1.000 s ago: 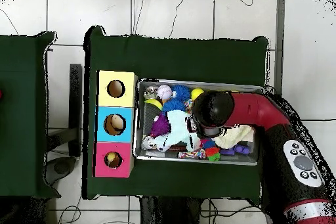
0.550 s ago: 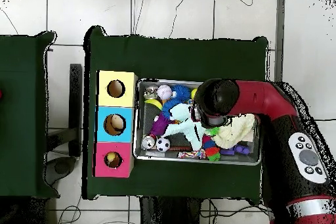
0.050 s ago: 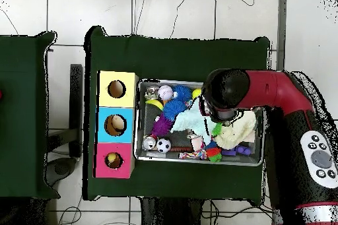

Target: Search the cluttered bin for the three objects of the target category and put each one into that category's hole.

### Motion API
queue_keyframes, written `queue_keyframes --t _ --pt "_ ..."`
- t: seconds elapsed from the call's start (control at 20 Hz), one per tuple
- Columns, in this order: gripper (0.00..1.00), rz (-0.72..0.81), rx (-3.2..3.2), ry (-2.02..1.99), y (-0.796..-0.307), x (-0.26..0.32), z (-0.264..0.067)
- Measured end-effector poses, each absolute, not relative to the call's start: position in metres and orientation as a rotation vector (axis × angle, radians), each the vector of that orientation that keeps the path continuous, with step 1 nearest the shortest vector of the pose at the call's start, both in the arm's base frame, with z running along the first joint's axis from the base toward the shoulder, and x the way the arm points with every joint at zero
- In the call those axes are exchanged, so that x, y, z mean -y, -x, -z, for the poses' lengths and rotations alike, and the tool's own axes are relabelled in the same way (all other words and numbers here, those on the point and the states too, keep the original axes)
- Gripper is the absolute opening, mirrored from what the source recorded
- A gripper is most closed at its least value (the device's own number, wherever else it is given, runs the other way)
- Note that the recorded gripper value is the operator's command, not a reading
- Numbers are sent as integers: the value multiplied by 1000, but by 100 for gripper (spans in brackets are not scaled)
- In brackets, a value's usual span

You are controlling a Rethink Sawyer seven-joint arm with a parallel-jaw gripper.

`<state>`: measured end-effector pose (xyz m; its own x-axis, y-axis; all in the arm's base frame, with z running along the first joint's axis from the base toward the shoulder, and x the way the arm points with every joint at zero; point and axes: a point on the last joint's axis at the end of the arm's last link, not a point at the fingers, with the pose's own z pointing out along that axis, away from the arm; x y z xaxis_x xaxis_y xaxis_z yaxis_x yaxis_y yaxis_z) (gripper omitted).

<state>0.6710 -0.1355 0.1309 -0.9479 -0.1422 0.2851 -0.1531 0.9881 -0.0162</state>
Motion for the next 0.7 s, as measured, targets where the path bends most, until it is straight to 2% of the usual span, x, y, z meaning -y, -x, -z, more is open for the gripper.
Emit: queue_keyframes --t 0.7 --pt "0 -131 2891 -257 -696 173 -175"
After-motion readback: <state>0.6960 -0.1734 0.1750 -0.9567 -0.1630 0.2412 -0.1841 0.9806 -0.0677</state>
